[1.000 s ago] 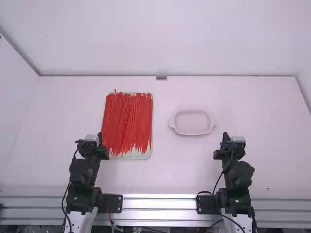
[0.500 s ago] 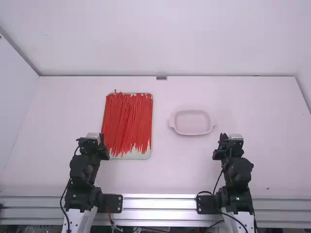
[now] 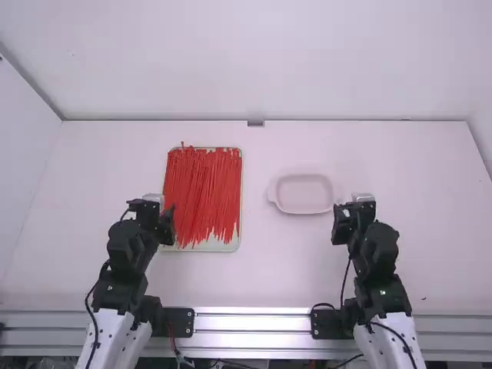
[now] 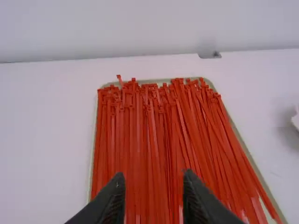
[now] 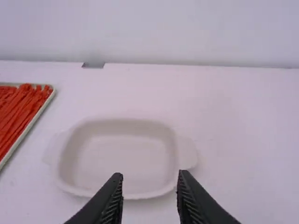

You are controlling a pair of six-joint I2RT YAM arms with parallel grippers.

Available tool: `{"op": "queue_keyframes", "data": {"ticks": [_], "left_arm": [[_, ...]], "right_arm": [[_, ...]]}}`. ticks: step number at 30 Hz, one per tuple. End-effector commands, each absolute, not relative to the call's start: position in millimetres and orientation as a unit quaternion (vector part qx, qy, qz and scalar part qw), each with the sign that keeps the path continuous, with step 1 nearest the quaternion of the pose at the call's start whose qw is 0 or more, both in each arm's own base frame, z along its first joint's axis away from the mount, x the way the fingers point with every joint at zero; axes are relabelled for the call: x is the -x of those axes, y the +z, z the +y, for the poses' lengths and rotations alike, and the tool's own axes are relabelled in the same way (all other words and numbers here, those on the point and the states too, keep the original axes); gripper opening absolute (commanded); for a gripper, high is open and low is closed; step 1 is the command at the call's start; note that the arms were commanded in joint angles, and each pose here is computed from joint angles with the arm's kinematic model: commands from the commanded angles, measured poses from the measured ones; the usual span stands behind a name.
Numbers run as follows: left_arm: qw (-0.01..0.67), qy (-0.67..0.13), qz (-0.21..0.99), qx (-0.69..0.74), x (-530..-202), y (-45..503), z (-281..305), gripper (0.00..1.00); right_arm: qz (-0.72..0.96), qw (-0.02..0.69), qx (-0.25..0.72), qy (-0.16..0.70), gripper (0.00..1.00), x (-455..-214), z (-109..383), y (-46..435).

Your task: Fasten the cable tie

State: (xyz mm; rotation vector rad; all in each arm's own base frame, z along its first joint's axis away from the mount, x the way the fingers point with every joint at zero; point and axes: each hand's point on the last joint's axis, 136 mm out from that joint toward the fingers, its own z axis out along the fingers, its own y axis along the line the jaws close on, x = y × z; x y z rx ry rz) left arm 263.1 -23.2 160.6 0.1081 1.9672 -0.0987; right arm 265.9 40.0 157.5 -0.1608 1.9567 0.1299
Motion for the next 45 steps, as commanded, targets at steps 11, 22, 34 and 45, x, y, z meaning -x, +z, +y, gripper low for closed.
{"op": "queue_keyframes", "data": {"ticks": [11, 22, 34, 45], "left_arm": [[0.472, -0.085, 0.872, -0.101, -295.2, 173.1, -49.9, 0.58], [0.388, -0.101, 0.911, -0.098, -325.5, 162.4, -58.6, 0.78], [0.341, -0.121, 0.926, -0.110, -360.4, 157.0, -70.3, 0.94], [0.351, -0.119, 0.922, -0.113, -384.1, 158.6, -72.7, 0.99]], "right_arm": [[0.863, 0.480, 0.127, 0.096, 0.59, -300.5, 81.2, 172.5], [0.898, 0.390, 0.162, 0.121, 0.78, -316.5, 112.8, 156.5], [0.920, 0.318, 0.186, 0.129, 0.93, -318.5, 133.6, 147.3], [0.921, 0.310, 0.182, 0.149, 0.98, -334.5, 138.4, 143.9]]}}
